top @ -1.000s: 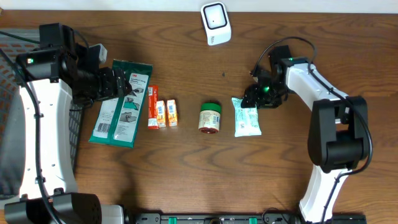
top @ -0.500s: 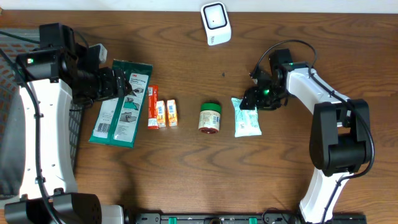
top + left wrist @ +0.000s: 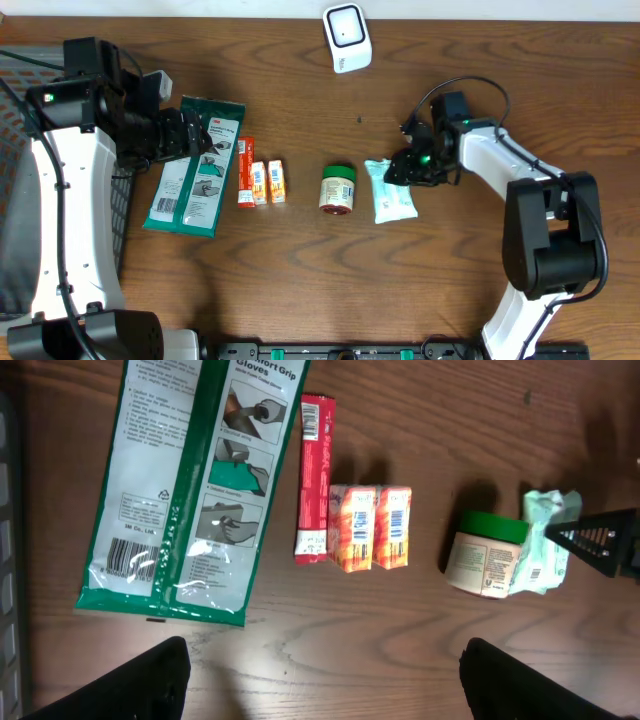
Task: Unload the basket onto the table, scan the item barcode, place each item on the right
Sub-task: 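Lower the right gripper and grasp the wipes pack by its top edge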
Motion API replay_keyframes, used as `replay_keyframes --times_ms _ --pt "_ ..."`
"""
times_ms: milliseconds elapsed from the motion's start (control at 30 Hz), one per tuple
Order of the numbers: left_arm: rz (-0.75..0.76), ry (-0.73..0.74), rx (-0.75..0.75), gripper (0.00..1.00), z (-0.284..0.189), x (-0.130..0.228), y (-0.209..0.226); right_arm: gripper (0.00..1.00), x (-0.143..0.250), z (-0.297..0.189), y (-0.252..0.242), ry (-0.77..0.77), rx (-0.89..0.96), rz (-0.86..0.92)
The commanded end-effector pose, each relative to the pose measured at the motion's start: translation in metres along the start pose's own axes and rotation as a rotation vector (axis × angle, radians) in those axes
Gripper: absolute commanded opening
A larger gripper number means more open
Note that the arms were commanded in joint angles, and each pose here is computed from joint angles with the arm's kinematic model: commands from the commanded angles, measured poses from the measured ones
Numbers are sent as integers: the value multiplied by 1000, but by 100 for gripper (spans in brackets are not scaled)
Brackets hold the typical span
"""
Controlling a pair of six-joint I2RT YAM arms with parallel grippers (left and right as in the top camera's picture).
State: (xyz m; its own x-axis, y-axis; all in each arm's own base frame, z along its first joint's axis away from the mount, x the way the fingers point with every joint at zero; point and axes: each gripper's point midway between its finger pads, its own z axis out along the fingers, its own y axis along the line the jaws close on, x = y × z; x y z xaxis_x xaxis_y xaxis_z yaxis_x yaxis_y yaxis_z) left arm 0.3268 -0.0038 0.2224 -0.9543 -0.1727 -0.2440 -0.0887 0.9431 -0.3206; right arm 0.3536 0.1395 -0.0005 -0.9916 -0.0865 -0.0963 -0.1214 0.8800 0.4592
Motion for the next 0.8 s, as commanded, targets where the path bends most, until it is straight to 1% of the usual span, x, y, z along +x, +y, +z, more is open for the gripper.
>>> replay_keyframes --times_ms 0,67,100,200,333,500,633,767 --pt "-3 -8 5 87 -4 2 -2 24 56 45 -31 179 114 84" --pt "-3 -8 5 87 -4 2 -2 6 50 35 -27 165 108 86" --pt "-3 -8 5 87 -4 2 -2 1 46 28 -25 156 107 87" --pt "-3 -8 5 87 -4 2 -2 1 30 -7 -16 94 100 59" --pt "-3 -8 5 87 -4 2 -2 1 12 -70 2 -56 93 19" --pt "-3 -8 5 87 -4 2 -2 1 6 -137 29 -242 84 -43" --pt "-3 -8 5 87 -4 2 -2 1 13 -165 58 -311 0 -86" --pt "-3 -8 5 87 -4 2 -2 1 22 -175 77 -310 -93 -75"
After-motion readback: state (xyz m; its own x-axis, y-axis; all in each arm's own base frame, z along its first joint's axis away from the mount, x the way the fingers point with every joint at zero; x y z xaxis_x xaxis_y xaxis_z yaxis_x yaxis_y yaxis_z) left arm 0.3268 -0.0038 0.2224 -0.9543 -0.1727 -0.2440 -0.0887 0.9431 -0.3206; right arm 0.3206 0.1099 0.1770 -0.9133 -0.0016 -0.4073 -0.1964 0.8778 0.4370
